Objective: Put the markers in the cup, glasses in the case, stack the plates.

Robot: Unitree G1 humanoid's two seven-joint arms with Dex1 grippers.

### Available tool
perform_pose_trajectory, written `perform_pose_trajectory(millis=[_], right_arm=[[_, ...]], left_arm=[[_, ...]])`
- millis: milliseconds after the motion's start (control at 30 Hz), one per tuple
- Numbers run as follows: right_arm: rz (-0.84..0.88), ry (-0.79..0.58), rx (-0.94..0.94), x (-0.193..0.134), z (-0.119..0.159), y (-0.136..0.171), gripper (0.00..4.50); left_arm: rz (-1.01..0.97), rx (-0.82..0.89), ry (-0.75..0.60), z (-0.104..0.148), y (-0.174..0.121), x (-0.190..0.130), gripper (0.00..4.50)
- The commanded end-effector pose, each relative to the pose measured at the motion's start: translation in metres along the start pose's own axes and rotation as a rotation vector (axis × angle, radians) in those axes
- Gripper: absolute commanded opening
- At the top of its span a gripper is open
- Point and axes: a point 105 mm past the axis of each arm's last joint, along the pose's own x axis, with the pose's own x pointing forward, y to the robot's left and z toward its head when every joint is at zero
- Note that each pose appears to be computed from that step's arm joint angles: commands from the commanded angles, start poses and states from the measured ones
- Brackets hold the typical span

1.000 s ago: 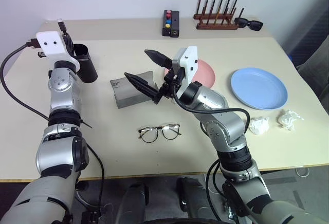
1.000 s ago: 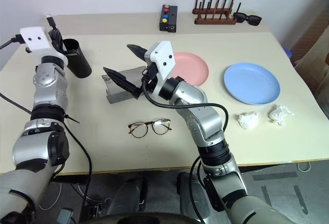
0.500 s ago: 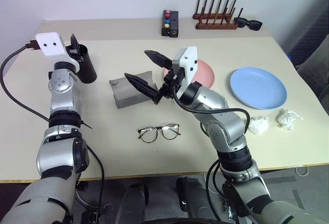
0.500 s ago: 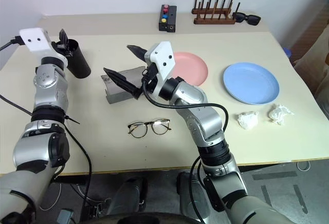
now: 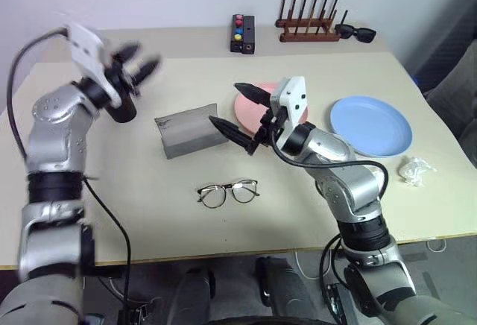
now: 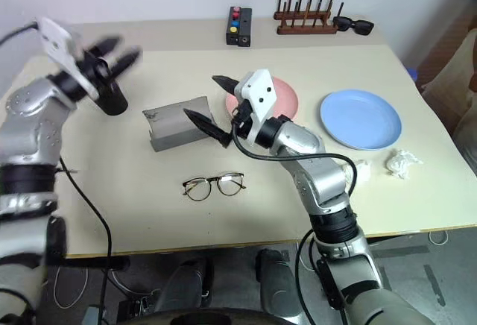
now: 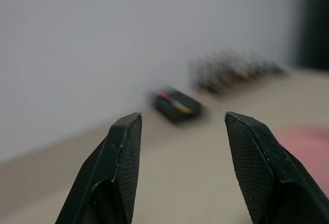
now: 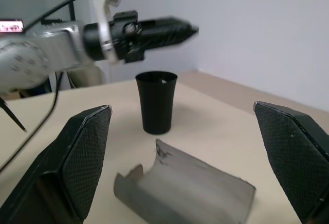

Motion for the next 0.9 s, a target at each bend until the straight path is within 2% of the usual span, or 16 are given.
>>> perform_pose_trajectory(millis=[33,333,567,600,633,700,767,900], right_arm=[[0.073,0.000,-0.068,-0.007,0.008,0.014,4.50],[0.063,0.017,-0.077,-0.012,0.005,0.018,4.50],[0.043,0.013,-0.072,-0.012,0.005,0.022,4.50],[0.043,0.014,-0.072,-0.012,0.005,0.023,4.50],[0.042,0.014,-0.072,-0.013,0.005,0.023,4.50],[0.042,0.014,-0.072,-0.013,0.005,0.024,4.50],[0.040,0.015,-0.071,-0.015,0.005,0.024,4.50],[0.040,0.019,-0.069,-0.016,0.004,0.024,4.50]], left_arm=[[-0.270,0.043,0.271,-0.037,-0.047,0.002,2.58],[-0.369,0.124,0.462,-0.078,-0.067,0.012,2.58],[-0.354,0.130,0.502,-0.094,-0.062,0.024,2.58],[-0.340,0.125,0.506,-0.097,-0.060,0.023,2.07],[-0.331,0.122,0.508,-0.098,-0.058,0.023,1.83],[-0.324,0.121,0.506,-0.099,-0.057,0.023,0.81],[-0.315,0.120,0.485,-0.097,-0.056,0.023,0.03],[-0.286,0.051,0.408,-0.082,-0.052,0.025,0.03]])
